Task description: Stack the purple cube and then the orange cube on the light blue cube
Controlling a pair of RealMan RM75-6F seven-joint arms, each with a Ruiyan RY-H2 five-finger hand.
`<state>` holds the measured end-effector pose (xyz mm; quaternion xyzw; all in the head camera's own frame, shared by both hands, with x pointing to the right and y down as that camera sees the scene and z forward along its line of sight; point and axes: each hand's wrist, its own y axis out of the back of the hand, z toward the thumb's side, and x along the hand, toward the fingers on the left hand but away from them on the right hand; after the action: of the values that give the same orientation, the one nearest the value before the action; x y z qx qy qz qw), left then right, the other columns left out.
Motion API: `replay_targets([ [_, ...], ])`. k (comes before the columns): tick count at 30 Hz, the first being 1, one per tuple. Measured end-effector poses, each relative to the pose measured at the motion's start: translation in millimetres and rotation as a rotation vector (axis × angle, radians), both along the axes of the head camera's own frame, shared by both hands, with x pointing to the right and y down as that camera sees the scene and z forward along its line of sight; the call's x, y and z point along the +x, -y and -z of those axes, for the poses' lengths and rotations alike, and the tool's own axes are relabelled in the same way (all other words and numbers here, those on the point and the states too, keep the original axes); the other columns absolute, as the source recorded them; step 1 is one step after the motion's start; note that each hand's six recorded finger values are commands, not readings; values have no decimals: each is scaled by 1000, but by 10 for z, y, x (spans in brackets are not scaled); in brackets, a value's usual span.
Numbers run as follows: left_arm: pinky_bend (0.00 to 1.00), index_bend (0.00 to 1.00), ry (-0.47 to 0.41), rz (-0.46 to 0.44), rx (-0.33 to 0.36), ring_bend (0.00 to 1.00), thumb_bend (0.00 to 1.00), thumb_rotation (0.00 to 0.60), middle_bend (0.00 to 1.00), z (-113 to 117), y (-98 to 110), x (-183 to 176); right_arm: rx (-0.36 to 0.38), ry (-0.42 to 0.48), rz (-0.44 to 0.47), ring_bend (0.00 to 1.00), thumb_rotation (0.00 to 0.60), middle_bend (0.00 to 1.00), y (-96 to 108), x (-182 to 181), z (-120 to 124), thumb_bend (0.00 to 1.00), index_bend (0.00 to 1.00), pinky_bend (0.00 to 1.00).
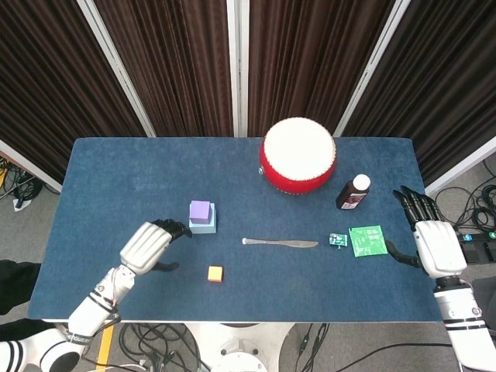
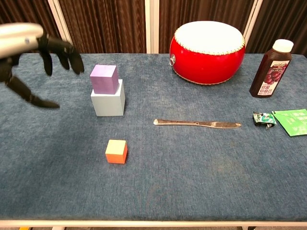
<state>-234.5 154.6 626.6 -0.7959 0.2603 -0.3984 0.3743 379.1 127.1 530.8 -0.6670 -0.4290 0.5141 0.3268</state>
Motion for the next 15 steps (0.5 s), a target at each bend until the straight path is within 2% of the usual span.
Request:
replay_targets([
  [4,474,429,-11,-45,-20,372,99,600,479,-99,-167,49,-1,-1,-3,0,600,0,8,-4,-8,216,0,0],
  [8,478,420,-13,-90,-17,372,99,600,488,-211,-247,103,3,1,-6,0,600,0,11,0,1,215,0,0],
  [15,479,382,-50,-93,-85,372,99,600,483,-399,-315,263,0,2,-9,0,600,0,18,11,-4,215,0,0],
])
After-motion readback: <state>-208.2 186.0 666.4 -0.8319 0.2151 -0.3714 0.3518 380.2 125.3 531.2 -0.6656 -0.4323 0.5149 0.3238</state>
